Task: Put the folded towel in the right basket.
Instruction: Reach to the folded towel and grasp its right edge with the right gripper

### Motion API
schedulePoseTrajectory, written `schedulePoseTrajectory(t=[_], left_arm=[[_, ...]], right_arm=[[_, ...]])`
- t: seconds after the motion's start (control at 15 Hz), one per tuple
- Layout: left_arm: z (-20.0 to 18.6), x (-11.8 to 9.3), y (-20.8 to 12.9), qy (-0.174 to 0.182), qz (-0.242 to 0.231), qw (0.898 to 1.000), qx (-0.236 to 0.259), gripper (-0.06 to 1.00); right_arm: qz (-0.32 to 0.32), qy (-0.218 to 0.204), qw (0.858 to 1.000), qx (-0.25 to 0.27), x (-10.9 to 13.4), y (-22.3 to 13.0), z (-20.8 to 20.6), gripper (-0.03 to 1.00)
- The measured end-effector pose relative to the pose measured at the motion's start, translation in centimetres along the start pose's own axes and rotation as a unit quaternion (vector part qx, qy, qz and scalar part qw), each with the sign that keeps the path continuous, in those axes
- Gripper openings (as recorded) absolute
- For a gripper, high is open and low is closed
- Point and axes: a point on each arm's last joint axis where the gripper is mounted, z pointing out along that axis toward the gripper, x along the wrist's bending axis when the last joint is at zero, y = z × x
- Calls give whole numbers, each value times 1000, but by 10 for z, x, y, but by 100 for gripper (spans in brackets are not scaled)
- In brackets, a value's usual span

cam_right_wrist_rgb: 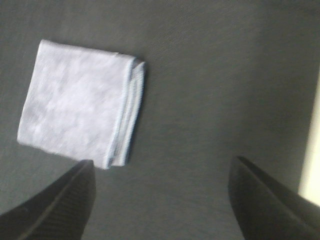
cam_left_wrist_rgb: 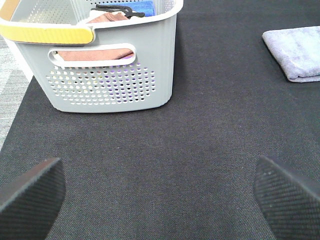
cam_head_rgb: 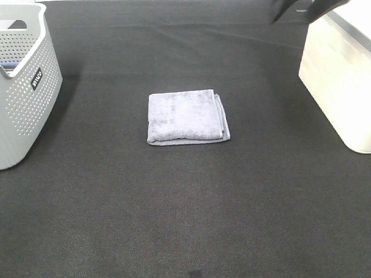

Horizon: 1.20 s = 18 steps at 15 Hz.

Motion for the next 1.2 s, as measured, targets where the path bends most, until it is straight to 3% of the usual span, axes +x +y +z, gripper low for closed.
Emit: schedulePoseTrajectory(t=[0.47,0.8,1.2], left_arm=[[0,0,0,0,0,1000,0,97],[0,0,0,0,0,1000,0,97],[0,0,0,0,0,1000,0,97]], right_arm=[[52,87,990,101,2,-17,116,70],[77,116,984,108,-6,-24,171,70],[73,122,984,106,-12,-19,197,70]])
